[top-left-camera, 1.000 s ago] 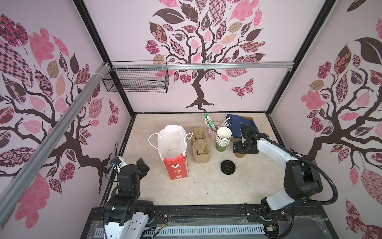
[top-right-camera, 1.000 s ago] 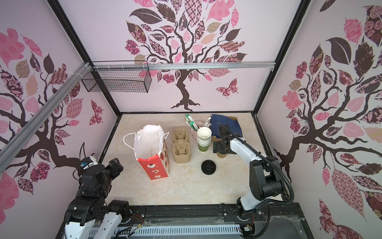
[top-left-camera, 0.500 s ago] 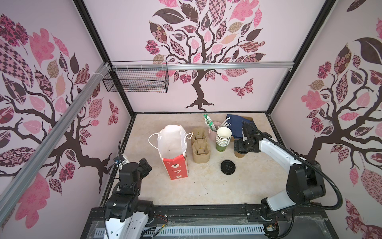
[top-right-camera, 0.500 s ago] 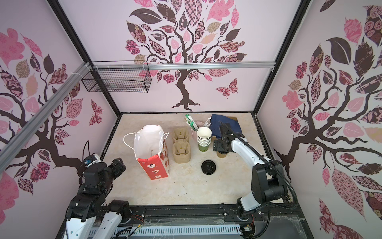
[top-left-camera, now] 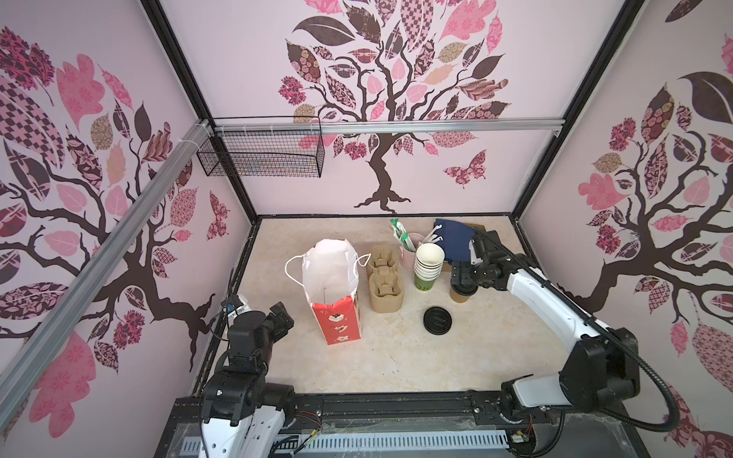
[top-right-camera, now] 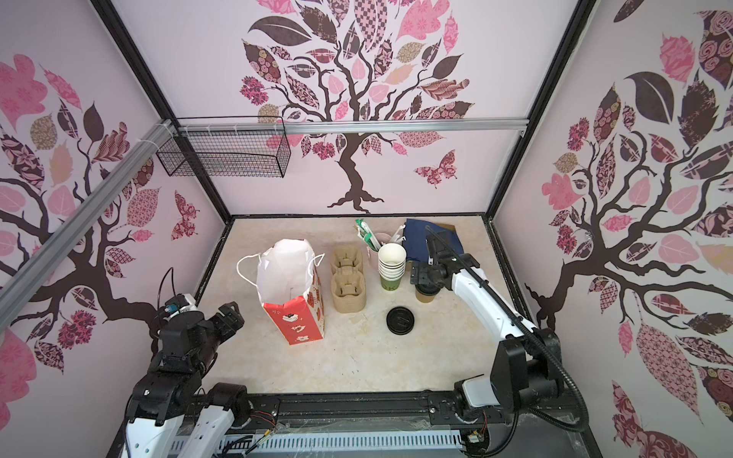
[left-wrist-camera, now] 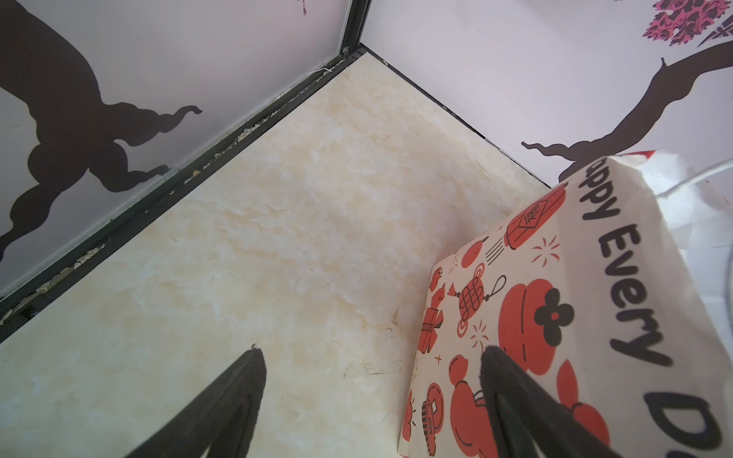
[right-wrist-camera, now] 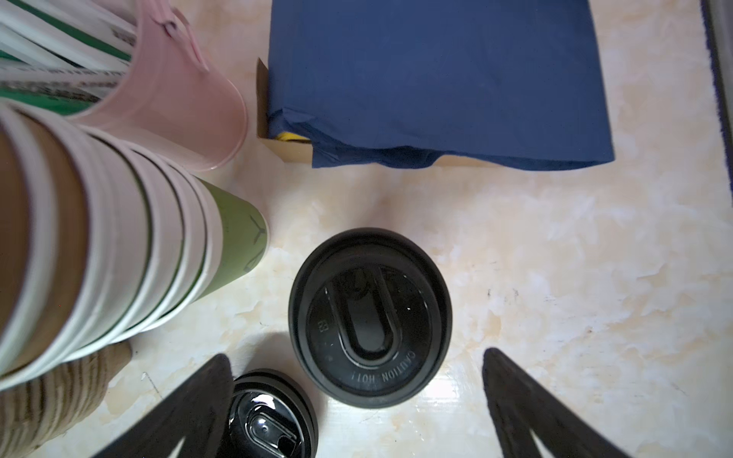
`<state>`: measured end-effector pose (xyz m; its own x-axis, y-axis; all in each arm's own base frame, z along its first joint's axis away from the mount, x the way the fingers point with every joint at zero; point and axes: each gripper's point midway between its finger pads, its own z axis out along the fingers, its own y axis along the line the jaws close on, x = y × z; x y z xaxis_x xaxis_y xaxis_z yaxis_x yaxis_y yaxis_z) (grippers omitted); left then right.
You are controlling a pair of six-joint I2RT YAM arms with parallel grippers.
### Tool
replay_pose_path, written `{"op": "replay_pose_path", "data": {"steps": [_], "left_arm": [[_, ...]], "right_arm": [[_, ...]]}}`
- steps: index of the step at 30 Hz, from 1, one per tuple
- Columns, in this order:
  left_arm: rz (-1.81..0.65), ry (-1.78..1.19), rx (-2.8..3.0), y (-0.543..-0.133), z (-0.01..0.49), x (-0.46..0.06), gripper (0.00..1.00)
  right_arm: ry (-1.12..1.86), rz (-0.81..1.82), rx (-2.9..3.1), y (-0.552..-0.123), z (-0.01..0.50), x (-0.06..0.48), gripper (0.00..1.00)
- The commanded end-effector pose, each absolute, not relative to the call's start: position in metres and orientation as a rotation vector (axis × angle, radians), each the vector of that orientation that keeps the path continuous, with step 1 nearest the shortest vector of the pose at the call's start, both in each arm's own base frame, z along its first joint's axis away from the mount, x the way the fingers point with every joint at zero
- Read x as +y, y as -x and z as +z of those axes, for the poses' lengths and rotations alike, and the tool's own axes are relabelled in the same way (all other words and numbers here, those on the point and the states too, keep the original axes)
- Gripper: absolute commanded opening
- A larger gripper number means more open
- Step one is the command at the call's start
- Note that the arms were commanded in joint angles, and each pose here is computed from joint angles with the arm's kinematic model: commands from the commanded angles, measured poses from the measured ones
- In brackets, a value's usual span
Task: Pack a coffee takeout order
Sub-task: Move the multiple cup trays to the center of the table.
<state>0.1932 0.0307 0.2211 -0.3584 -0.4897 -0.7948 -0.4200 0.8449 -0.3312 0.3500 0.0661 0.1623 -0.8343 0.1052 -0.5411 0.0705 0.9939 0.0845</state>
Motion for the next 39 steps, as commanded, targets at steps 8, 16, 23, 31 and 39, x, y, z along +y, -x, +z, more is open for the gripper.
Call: {"op": "replay_pose_path", "data": {"steps": [8,16,23,31,39], "left_arm": [[-0.158,0.652,1.908,-0.192,0.257,0.026,0.88],[-0.167,0.645,1.918,-0.195,0.267,0.024,0.88],[-0.169,0.64,1.921,-0.191,0.27,0.024,0.88],[-0.183,0.64,1.924,-0.182,0.265,0.023,0.88],[-0.201,0.637,1.936,-0.182,0.259,0.02,0.88]], "right_arm": [[0.064,0.187,2.395,-0.313,0.241,0.112,0.95],[0.227,0.342,2.38,-0.283,0.255,0.191,0.85],[0.282,0.368,2.413,-0.288,0.238,0.248,0.73],[0.374,0.342,2.447,-0.312,0.215,0.293,0.73],[0.309,0.197,2.476,-0.333,0.188,0.292,0.66]]}}
